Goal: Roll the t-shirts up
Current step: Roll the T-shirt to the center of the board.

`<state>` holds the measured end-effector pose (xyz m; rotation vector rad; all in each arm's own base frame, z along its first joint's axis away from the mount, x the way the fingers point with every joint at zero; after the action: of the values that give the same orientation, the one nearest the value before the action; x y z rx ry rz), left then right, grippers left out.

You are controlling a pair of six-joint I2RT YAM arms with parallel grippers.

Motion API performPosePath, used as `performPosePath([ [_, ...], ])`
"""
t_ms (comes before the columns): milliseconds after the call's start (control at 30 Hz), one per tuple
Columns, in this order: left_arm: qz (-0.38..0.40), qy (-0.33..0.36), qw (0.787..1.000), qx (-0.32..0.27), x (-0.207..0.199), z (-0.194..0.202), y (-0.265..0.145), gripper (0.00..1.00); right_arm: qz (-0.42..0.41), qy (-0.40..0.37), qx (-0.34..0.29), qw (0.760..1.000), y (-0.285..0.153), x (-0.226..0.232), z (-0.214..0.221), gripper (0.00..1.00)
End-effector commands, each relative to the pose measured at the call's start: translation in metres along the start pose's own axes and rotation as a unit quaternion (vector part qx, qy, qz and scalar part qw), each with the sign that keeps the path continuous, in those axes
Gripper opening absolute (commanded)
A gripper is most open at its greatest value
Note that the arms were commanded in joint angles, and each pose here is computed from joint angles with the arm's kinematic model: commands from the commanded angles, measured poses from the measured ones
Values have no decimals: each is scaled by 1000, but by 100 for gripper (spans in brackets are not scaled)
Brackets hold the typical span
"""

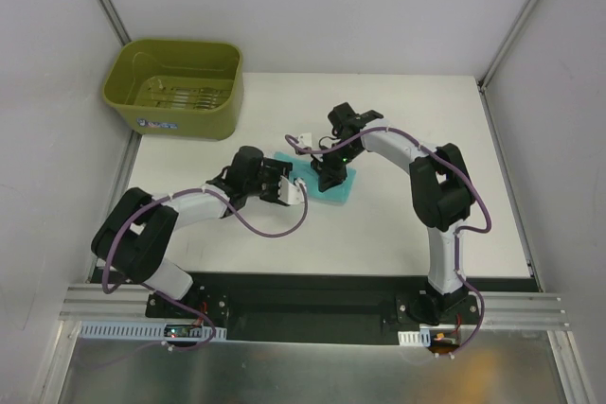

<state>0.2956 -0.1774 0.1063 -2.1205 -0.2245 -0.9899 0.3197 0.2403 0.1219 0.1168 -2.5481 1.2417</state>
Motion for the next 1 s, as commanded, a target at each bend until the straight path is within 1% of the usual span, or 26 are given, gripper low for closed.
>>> performPosePath([
  [0,-62,42,996,-53,36,-12,-23,64,-22,-11,-2,1000,-8,14,-5,18],
  [100,-6,33,997,-72,24,-9,-21,65,-22,-13,-1,1000,-9,16,-4,18],
  [133,32,13,996,-77,19,-9,-18,66,-23,-13,-1,1000,-8,16,-4,18],
  [200,76,-11,992,-96,14,-10,-9,66,-23,-12,1,1000,-8,17,-4,18],
  [300,130,-47,983,-123,18,-16,-4,67,-23,-11,1,1000,-9,19,-3,18],
  [333,134,-45,981,-131,24,-19,-3,67,-24,-12,1,1000,-9,19,-3,18],
  [433,161,-30,977,-139,16,-21,2,67,-24,-13,0,1000,-9,19,-3,18],
  [567,190,-11,972,-137,2,-23,2,67,-22,-3,-3,1000,-10,17,-4,17],
  [667,204,17,970,-131,-10,-23,4,67,-16,4,-7,1000,-11,14,-4,17],
  [767,215,19,969,-122,-17,-21,6,67,-12,19,-15,1000,-13,11,-5,17],
  [800,219,22,970,-105,-18,-18,7,68,-12,22,-16,1000,-13,11,-5,17],
  [833,223,29,970,-95,-20,-18,10,79,-12,22,-17,1000,-14,10,-5,17],
  [867,228,31,969,-84,-24,-14,13,97,-12,23,-17,1000,-13,10,-6,17],
  [967,222,40,973,-49,-28,-5,17,92,-12,25,-17,999,-14,10,-5,17],
])
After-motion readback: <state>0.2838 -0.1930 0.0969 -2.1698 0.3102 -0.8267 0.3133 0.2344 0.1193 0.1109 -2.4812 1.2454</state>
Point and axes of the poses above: each gripper's point midway between its finger pads, its own y axis out along the fingers, its own x axis along the line the jaws close on, z = x × y, the point moved 8 cm from there along -y, back along the fingers, and after that the axes turned 9 degrees about y, right-handed, at the moved point
